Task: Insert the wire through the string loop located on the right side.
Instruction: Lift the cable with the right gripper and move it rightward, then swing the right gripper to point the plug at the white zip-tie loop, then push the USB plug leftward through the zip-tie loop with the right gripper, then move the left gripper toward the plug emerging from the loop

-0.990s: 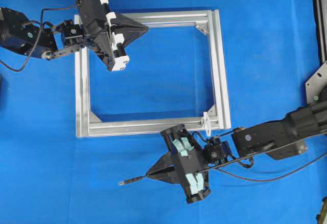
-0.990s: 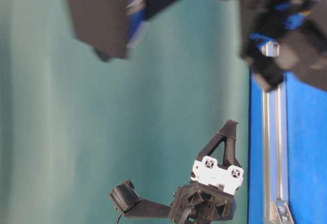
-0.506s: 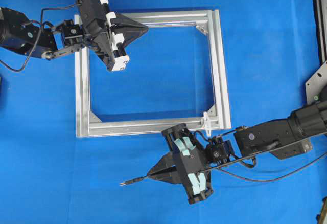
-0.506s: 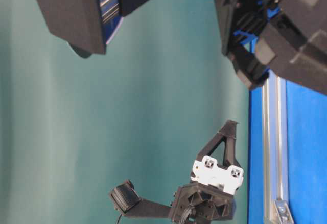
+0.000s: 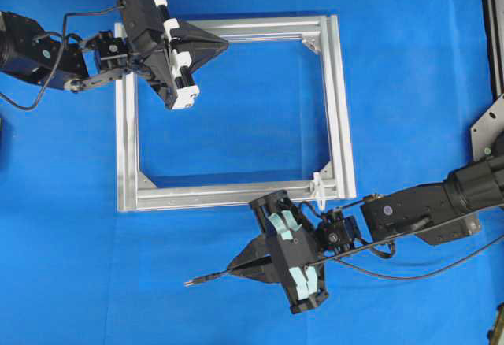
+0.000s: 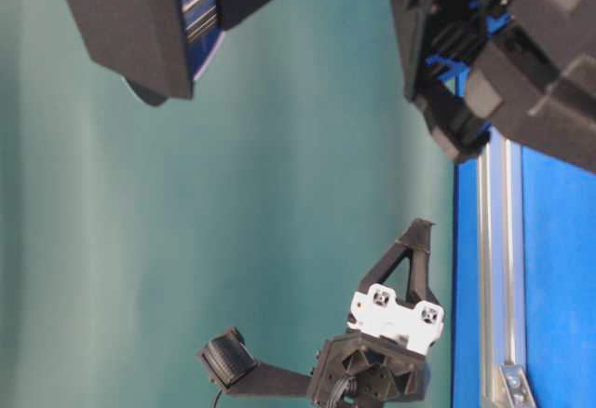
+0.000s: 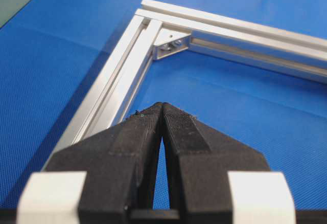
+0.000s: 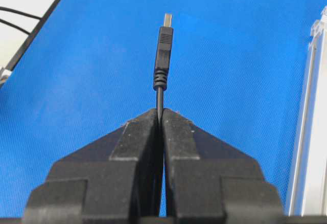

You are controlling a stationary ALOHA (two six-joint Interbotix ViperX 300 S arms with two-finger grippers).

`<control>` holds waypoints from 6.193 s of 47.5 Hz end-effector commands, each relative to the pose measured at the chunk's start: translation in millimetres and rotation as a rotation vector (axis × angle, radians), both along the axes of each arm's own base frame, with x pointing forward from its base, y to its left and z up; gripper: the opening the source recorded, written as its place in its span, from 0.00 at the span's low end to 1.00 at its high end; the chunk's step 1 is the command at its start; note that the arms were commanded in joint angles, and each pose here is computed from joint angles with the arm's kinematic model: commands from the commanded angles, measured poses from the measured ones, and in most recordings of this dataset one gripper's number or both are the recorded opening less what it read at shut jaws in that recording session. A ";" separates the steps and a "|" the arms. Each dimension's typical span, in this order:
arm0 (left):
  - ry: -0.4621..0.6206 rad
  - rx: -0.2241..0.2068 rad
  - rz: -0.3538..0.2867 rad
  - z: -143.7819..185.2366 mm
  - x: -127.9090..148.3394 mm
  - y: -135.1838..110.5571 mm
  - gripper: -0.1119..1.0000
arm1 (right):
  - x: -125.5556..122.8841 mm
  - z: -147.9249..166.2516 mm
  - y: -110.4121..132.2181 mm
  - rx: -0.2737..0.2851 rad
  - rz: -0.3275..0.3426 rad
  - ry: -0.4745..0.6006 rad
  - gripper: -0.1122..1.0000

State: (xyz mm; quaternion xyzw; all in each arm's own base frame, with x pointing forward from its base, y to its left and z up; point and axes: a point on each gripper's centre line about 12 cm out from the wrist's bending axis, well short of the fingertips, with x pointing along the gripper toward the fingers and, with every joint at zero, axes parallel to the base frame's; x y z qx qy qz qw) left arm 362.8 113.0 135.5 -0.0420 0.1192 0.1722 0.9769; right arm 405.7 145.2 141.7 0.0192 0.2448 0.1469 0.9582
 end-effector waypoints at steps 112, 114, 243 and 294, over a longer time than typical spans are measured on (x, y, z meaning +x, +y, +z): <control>-0.057 0.008 0.003 17.6 3.9 2.2 0.10 | -201.0 -5.1 -67.1 -0.002 0.004 0.081 0.07; -0.057 0.008 0.003 17.6 3.9 2.2 0.10 | -200.5 -5.2 -69.8 -0.002 -0.008 0.081 0.07; -0.058 0.007 -0.001 17.6 4.4 0.5 0.10 | -179.9 -7.5 -101.0 0.011 -0.168 0.043 0.07; -0.055 0.005 -0.002 16.7 3.8 -0.3 0.10 | -132.8 -12.3 -91.7 0.007 -0.170 0.039 0.07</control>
